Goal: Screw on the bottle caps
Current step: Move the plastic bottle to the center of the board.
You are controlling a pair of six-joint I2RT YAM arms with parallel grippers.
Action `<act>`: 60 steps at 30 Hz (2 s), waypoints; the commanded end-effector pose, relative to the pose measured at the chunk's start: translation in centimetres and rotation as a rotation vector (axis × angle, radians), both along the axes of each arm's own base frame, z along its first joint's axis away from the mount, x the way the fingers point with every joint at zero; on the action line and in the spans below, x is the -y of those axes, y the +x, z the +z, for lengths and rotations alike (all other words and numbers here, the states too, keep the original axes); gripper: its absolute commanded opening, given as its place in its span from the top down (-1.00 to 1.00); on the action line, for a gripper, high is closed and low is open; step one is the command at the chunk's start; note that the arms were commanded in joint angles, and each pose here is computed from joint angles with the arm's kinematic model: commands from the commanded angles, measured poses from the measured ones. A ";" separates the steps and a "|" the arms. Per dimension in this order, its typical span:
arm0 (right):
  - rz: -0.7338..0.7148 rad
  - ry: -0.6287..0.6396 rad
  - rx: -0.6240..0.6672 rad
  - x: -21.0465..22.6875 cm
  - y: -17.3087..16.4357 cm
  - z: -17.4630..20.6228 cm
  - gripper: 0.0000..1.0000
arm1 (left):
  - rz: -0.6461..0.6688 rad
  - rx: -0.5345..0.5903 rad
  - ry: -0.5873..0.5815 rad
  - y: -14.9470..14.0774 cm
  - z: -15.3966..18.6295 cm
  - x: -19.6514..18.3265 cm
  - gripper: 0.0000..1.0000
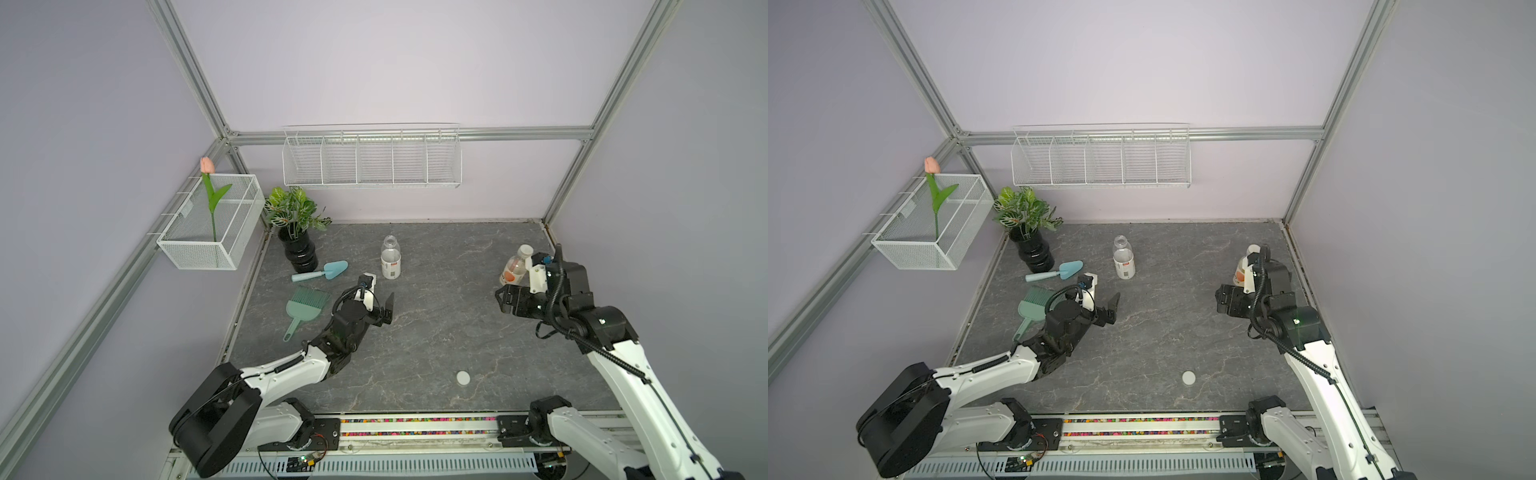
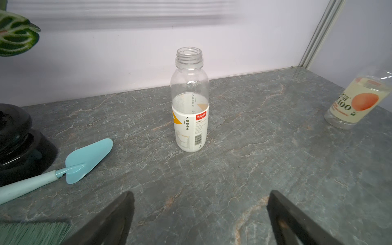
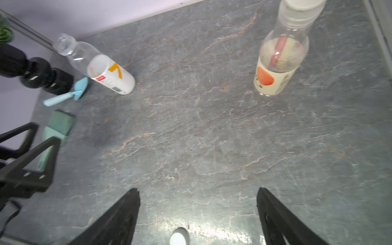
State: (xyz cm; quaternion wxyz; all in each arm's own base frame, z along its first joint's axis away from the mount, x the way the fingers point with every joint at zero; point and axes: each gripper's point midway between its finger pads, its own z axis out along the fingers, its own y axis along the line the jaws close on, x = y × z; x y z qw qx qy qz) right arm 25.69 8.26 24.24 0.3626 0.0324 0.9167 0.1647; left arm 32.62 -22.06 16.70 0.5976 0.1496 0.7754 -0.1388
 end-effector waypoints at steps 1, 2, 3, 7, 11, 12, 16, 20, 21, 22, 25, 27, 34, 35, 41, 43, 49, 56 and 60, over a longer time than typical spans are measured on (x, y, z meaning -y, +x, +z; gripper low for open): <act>0.055 0.123 0.027 -2.2 0.0 0.2 -0.78 | -0.054 0.151 -0.041 2.5 4.5 2.6 -0.99; 0.062 0.135 0.032 -2.4 -0.2 -0.1 -0.77 | -0.045 0.159 -0.036 3.6 4.6 2.8 -0.99; 0.071 0.141 0.034 -2.5 -0.4 -0.3 -0.78 | -0.058 0.153 -0.034 4.5 4.3 3.2 -0.99; 0.081 0.139 0.032 -2.5 -1.1 -1.1 -0.77 | -0.091 0.158 -0.117 7.9 4.2 3.6 -0.99; 0.084 0.125 0.012 -2.3 -1.7 -2.3 -0.77 | -0.075 0.164 -0.101 10.2 3.8 3.9 -0.99; 0.084 0.121 0.008 -2.3 -1.7 -2.5 -0.77 | -0.079 0.152 -0.103 10.7 3.5 3.9 -0.99; 0.084 0.104 0.000 -2.2 -1.6 -2.7 -0.77 | -0.104 0.134 -0.102 12.1 2.6 4.5 -0.99; 0.083 0.098 0.018 -2.2 -1.2 -2.1 -0.78 | -0.133 0.080 -0.076 13.0 1.3 5.3 -0.99; 0.084 0.098 0.018 -2.2 -1.1 -2.1 -0.78 | -0.137 0.072 -0.074 13.1 1.0 5.4 -0.99; 0.085 0.098 0.017 -2.2 -1.1 -2.1 -0.78 | -0.137 0.060 -0.072 13.3 0.7 5.5 -0.99; 0.089 0.102 0.014 -2.4 -0.9 -2.2 -0.77 | -0.109 0.036 -0.057 14.0 -0.1 5.3 -0.99; 0.091 0.107 0.018 -2.5 -0.7 -2.1 -0.77 | -0.089 0.022 -0.058 14.5 -0.2 5.1 -0.99; 0.096 0.117 0.015 -2.8 -0.4 -2.2 -0.77 | -0.068 -0.033 -0.040 16.2 -0.7 5.2 -0.90; 0.097 0.117 0.015 -2.9 -0.4 -2.2 -0.78 | -0.066 -0.044 -0.036 16.3 -0.9 5.3 -0.90; 0.103 0.114 0.017 -2.9 -0.4 -2.2 -0.77 | -0.090 -0.129 0.011 16.6 -2.0 5.9 -0.84; 0.105 0.111 0.017 -2.9 -0.5 -2.2 -0.78 | -0.114 -0.152 0.030 16.6 -2.3 6.3 -0.80; 0.109 0.118 0.050 -3.0 -0.2 -0.8 -0.78 | -0.129 -0.178 0.045 16.6 -2.7 6.6 -0.58; 0.109 0.112 0.060 -2.9 -0.3 -0.4 -0.77 | -0.200 -0.193 0.076 15.3 -3.0 7.1 -0.30; 0.114 0.111 0.056 -2.9 -0.5 -0.3 -0.78 | -0.290 -0.211 0.094 13.4 -3.1 7.6 -0.20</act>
